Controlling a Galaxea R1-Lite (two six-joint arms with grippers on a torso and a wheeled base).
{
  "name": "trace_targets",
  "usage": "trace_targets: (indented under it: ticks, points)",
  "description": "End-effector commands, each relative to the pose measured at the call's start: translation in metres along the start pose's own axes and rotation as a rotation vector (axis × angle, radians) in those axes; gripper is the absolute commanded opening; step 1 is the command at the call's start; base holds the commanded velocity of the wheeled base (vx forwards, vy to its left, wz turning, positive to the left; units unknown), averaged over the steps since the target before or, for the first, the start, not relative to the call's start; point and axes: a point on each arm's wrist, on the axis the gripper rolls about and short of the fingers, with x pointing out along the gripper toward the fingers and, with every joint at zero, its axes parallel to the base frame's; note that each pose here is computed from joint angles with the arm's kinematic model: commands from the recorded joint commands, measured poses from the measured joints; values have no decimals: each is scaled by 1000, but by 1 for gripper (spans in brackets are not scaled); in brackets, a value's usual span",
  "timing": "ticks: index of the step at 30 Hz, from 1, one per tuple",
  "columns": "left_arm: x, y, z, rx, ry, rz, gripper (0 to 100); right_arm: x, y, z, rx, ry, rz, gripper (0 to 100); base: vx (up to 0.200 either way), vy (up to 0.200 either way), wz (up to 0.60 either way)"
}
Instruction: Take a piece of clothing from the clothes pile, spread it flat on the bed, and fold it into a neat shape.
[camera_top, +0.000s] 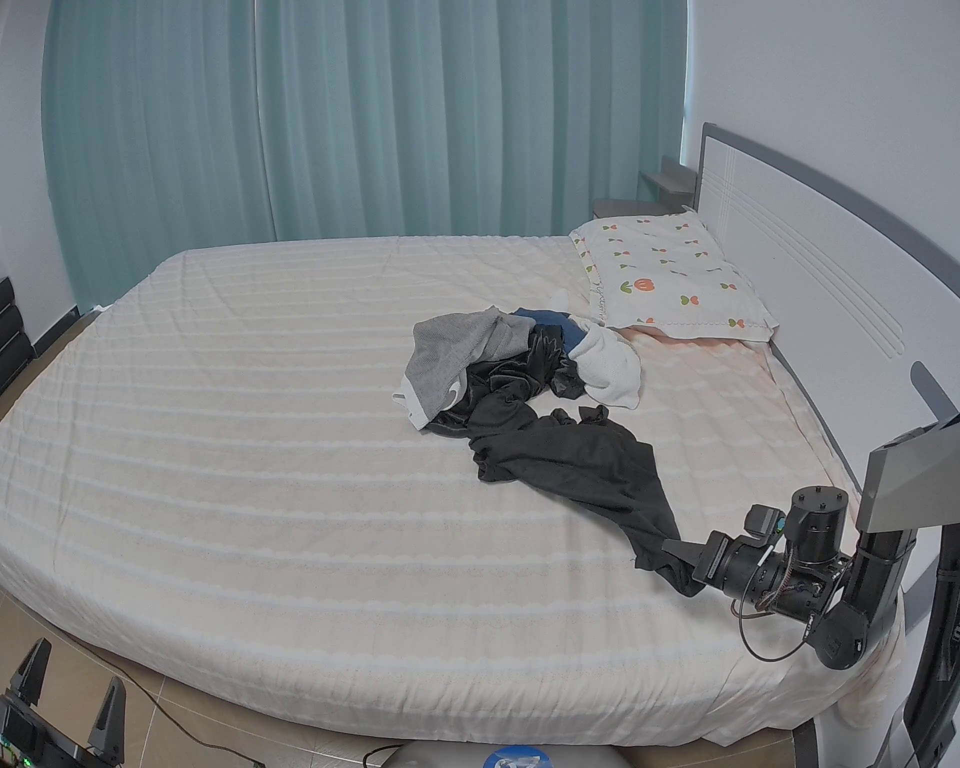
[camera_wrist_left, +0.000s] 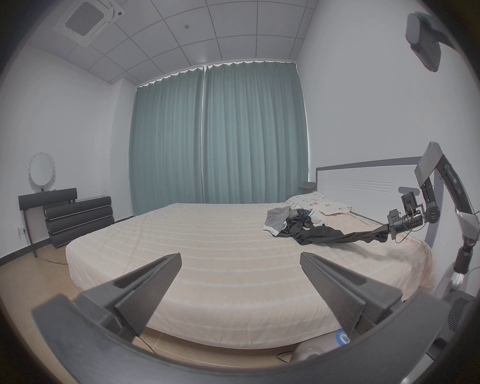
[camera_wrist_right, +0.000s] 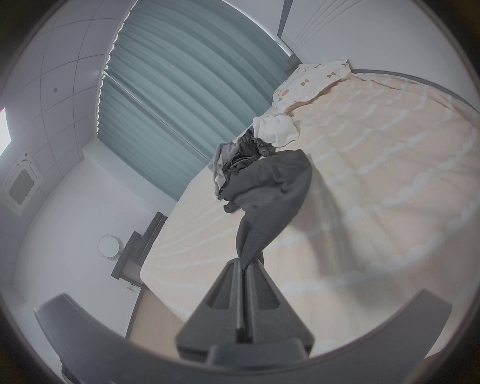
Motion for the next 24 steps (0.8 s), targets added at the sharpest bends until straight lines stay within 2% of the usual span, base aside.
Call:
trace_targets:
  ticks: [1, 6, 10, 11, 12, 13, 14, 15, 16, 17, 20, 21, 22, 24]
  points:
    - [0, 0, -4, 10, 4, -5, 100, -10, 16, 10, -17, -45, 53, 0, 0, 0, 0]
    - [0, 0, -4, 3, 0, -8, 100, -14, 30, 28, -34, -146, 83, 0, 0, 0, 0]
    - [1, 0, -3, -3, -5, -11, 100, -21, 40, 35, -43, -185, 110, 0, 0, 0, 0]
    - [-2, 0, 8, -18, -52, -18, 100, -22, 42, 38, -46, -197, 116, 0, 0, 0, 0]
    - [-11, 1, 44, -64, -173, -22, 100, -23, 44, 40, -50, -210, 124, 0, 0, 0, 0]
    - [-18, 2, 86, -139, -257, -35, 100, -25, 46, 41, -50, -214, 128, 0, 0, 0, 0]
    - [-17, 3, 117, -195, -271, -43, 100, -25, 45, 41, -47, -212, 129, 0, 0, 0, 0]
    - [-10, 3, 131, -208, -237, -42, 100, -24, 46, 41, -43, -213, 130, 0, 0, 0, 0]
    - [-5, 3, 139, -184, -199, -35, 100, -25, 46, 40, -38, -206, 131, 0, 0, 0, 0]
    - [-2, 2, 138, -151, -158, -38, 100, -25, 46, 39, -35, -202, 134, 0, 0, 0, 0]
    - [16, 1, 104, -17, 45, -66, 100, -25, 49, 35, -44, -190, 135, 0, 0, 0, 0]
    - [19, 1, 99, -6, 71, -76, 100, -25, 48, 34, -45, -188, 133, 0, 0, 0, 0]
    - [33, -2, 76, 39, 188, -152, 100, -25, 48, 31, -54, -179, 129, 0, 0, 0, 0]
    - [47, -4, 60, 49, 285, -204, 100, -27, 51, 28, -57, -162, 141, 0, 0, 0, 0]
